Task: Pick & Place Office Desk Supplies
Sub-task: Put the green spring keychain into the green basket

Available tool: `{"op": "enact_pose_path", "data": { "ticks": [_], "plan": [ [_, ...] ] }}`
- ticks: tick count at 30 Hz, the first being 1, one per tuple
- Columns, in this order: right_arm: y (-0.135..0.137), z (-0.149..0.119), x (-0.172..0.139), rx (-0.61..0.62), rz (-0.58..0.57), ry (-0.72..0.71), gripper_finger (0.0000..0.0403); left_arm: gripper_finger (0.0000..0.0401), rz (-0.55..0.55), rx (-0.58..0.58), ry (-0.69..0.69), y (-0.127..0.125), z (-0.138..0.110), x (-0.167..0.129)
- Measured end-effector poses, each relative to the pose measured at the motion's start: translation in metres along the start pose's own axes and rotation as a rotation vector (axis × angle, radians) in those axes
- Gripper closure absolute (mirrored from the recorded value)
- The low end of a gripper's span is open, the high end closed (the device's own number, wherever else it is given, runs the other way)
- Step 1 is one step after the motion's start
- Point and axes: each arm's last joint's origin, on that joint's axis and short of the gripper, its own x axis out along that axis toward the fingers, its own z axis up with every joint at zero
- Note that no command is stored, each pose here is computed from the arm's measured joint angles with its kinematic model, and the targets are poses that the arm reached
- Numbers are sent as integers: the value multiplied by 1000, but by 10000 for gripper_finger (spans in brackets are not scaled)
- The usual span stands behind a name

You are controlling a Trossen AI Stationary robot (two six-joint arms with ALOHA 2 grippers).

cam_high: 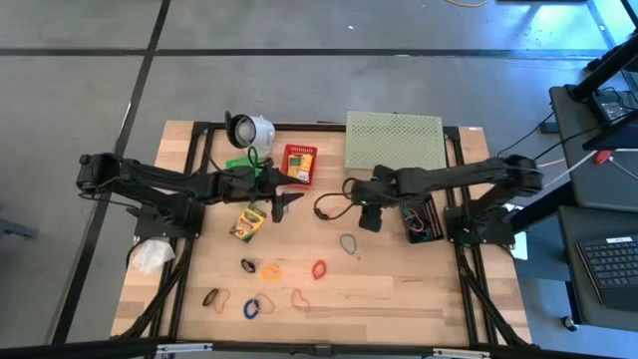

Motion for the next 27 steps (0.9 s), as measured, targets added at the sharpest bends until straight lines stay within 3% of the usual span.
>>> {"op": "enact_pose_path", "data": {
  "ticks": [11, 20, 27],
  "plan": [
    [-22, 11, 58, -46, -16, 177, 199, 198, 21, 12, 52, 10, -4, 1],
    [-29, 12, 62, -35, 15, 186, 199, 198, 20, 25, 59, 10, -4, 1],
    [-13, 12, 57, -50, -7, 171, 199, 198, 19, 38, 61, 10, -5, 1]
  ]
}}
